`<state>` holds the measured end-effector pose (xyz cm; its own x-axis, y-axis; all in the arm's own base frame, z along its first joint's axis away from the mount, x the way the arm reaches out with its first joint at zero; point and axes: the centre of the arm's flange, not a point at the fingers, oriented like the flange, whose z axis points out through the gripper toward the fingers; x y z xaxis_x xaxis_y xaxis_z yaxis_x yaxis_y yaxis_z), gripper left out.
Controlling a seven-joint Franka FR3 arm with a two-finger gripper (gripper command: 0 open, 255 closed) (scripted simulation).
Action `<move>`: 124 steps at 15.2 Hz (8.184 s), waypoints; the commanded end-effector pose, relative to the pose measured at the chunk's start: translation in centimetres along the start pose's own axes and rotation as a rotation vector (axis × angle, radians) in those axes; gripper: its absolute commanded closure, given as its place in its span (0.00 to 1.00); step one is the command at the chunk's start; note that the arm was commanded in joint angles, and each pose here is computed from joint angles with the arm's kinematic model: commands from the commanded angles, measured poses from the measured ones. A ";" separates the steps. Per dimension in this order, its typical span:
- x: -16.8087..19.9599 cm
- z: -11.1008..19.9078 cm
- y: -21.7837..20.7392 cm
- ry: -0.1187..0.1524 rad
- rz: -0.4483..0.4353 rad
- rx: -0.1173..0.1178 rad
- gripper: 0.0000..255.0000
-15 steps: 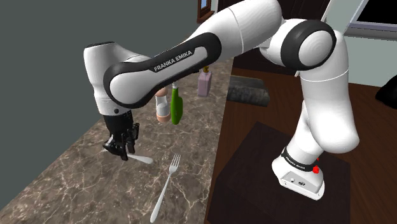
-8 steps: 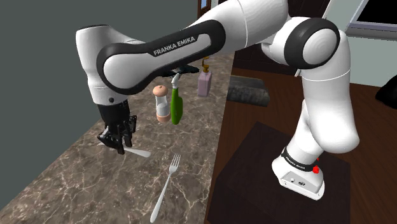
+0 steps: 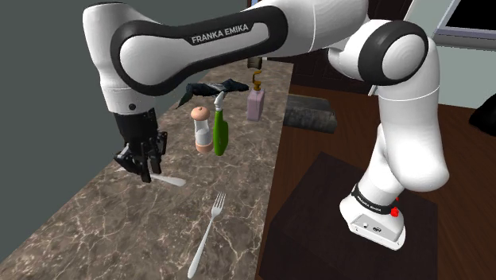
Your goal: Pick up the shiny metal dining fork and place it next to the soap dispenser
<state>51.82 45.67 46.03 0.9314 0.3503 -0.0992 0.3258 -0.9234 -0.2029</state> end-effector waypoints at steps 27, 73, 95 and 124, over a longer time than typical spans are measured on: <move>-1.5 -14.5 -2.9 0.000 0.000 0.000 1.00; -17.9 -20.2 45.9 0.000 0.000 0.000 1.00; -16.7 -8.9 48.2 0.000 0.000 0.000 1.00; -15.3 5.2 51.2 0.000 0.000 0.000 1.00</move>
<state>53.80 -5.98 35.80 0.9358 0.3504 -0.0390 0.3394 -0.9253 -0.1691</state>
